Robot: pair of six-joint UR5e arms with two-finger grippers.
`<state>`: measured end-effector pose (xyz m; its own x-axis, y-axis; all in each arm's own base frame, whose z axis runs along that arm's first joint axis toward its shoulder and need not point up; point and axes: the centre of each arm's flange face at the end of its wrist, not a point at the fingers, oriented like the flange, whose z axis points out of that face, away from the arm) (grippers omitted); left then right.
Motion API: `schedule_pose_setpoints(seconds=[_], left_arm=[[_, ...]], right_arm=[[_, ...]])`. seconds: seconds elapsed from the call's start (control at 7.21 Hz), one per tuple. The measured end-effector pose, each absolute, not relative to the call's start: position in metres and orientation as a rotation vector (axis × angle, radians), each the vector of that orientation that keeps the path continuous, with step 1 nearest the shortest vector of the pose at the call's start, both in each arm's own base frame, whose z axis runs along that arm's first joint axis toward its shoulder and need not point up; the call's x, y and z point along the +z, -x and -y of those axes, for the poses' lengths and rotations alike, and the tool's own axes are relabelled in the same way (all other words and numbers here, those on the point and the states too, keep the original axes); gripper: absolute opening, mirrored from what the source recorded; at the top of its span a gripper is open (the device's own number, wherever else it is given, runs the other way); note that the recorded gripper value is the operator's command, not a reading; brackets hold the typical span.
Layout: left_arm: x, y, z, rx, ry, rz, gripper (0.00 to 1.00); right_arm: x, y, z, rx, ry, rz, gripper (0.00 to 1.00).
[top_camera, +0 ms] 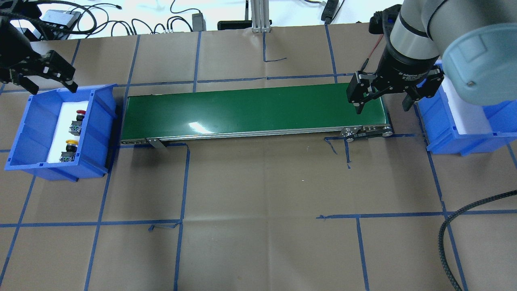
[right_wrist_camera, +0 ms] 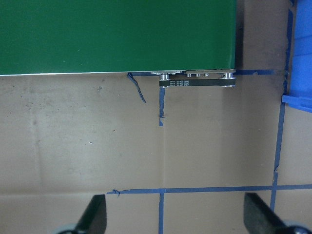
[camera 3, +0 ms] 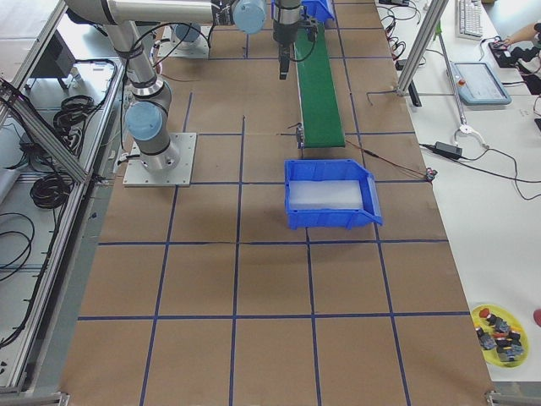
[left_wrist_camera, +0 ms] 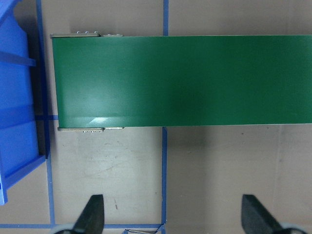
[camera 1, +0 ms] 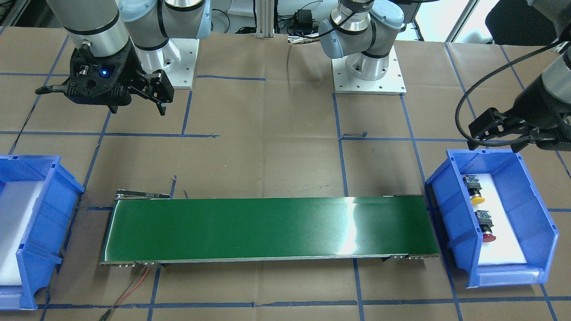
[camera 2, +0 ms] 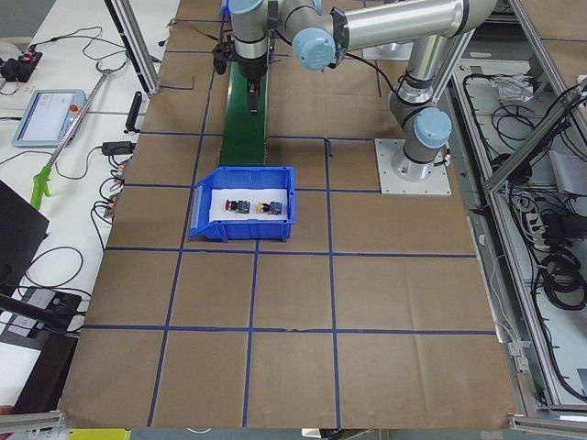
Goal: Transport two buttons from left to right
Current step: 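Lower the left gripper onto the yellow-capped button and close it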
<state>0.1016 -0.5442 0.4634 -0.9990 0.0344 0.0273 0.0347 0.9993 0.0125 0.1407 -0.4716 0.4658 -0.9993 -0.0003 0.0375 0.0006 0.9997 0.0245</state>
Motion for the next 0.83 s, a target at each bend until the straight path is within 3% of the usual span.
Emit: schedule_pose_setpoints(seconds=[0.83], left_arm=[[0.378, -0.194, 0.517, -0.011, 0.107, 3.117, 0.99]], right_arm=[[0.466, -0.141, 0.472, -0.039, 0.001, 3.104, 1.0]])
